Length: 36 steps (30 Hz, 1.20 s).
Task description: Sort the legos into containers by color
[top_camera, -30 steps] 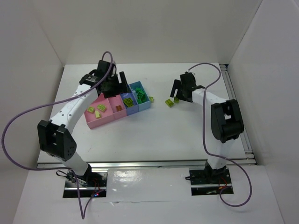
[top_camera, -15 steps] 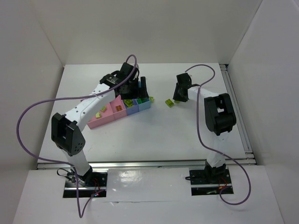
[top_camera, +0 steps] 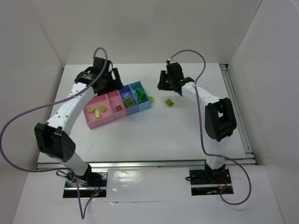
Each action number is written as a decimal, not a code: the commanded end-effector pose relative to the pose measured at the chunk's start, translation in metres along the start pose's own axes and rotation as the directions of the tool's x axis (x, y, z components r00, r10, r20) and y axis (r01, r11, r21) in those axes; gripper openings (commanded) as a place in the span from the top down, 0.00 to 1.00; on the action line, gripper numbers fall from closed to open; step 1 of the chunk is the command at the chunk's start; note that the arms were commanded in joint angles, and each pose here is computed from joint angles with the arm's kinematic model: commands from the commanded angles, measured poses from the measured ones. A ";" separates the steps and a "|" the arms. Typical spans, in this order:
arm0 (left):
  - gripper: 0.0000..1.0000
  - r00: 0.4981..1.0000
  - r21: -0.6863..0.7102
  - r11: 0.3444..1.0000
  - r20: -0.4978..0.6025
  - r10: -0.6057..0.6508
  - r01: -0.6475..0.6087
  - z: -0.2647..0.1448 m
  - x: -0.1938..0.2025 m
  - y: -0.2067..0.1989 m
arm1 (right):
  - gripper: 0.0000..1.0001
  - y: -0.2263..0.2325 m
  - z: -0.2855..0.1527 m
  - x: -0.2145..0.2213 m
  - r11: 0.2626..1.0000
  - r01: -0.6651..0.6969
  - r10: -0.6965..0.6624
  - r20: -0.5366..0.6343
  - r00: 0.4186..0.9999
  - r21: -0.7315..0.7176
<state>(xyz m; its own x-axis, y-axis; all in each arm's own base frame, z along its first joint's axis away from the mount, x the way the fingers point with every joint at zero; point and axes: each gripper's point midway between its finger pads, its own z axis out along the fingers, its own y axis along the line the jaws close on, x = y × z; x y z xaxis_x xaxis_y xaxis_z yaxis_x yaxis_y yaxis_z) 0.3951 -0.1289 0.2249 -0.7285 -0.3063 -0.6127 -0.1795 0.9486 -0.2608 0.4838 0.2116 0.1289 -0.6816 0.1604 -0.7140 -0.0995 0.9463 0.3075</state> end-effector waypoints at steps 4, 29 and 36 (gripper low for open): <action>0.09 0.972 -0.042 0.977 0.115 -0.204 0.210 -0.037 -0.025 0.065 | 0.79 0.133 0.002 -0.013 0.939 0.192 -0.176 0.082 0.981 -0.285; 0.11 0.969 -0.037 0.977 0.139 -0.204 0.211 -0.058 -0.020 0.100 | 0.38 0.128 -0.020 -0.046 0.971 0.216 -0.183 0.260 0.948 -0.103; 0.11 0.975 -0.037 0.980 0.115 -0.191 0.196 -0.046 -0.015 0.095 | 0.22 -0.017 -0.037 -0.016 0.986 0.123 -0.136 0.124 0.983 0.113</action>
<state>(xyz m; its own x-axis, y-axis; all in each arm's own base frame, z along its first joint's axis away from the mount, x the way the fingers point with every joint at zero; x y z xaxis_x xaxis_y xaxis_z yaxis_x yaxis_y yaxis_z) 0.3525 -0.0261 0.2390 -0.6099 -0.5035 -0.6119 -0.3752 0.8636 -0.3367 0.4649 0.2251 0.1703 -0.5614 0.0500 -0.8261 -0.1802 0.9669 0.1809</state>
